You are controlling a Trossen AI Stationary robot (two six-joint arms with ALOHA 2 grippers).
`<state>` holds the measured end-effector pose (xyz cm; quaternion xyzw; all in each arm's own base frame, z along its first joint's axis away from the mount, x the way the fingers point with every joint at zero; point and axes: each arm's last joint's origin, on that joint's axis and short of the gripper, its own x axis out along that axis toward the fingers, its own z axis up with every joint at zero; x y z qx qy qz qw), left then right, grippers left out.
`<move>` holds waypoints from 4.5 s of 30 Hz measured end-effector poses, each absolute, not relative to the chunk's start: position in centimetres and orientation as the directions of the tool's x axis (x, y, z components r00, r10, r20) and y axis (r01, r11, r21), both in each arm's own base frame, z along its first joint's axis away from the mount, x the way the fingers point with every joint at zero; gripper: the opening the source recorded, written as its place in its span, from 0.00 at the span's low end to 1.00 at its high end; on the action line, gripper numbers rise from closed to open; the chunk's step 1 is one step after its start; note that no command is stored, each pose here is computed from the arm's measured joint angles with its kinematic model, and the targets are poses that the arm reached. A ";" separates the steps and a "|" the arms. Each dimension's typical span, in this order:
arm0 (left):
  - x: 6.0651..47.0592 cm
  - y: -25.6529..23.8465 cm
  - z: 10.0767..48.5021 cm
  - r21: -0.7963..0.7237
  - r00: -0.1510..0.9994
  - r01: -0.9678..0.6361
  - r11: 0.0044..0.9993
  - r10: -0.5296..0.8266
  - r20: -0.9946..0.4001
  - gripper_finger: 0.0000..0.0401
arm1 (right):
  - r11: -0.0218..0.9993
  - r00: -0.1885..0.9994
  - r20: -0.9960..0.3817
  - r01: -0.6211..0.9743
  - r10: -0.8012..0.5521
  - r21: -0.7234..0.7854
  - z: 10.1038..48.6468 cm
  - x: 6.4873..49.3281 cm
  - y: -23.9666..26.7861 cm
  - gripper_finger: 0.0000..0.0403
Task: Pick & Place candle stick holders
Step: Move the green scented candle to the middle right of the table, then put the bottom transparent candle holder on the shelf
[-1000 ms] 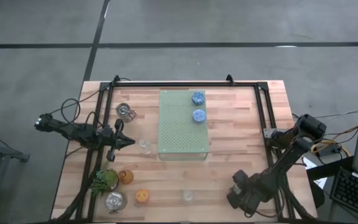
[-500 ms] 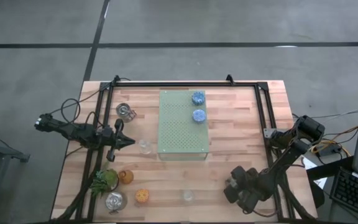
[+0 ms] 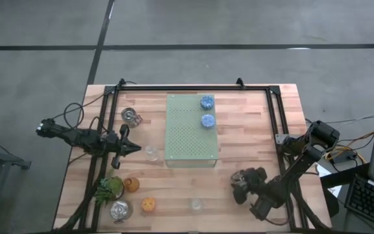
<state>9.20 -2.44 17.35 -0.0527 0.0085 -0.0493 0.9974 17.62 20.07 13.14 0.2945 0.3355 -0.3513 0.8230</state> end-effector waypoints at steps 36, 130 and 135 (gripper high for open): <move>9.2 -2.4 17.4 -0.106 0.995 0.097 0.990 -0.099 -0.011 0.07 | 0.700 0.691 -0.338 0.704 -0.639 0.117 10.9 16.8 15.4 0.90; 9.2 -2.4 17.3 -0.105 0.995 0.097 0.990 -0.099 -0.015 0.07 | 0.875 0.858 -0.281 0.474 -0.431 0.104 19.3 21.3 20.6 0.90; 9.2 -2.4 17.3 -0.105 0.995 0.097 0.990 -0.099 -0.015 0.07 | 0.874 0.858 -0.280 0.474 -0.431 0.105 19.3 21.3 20.6 0.90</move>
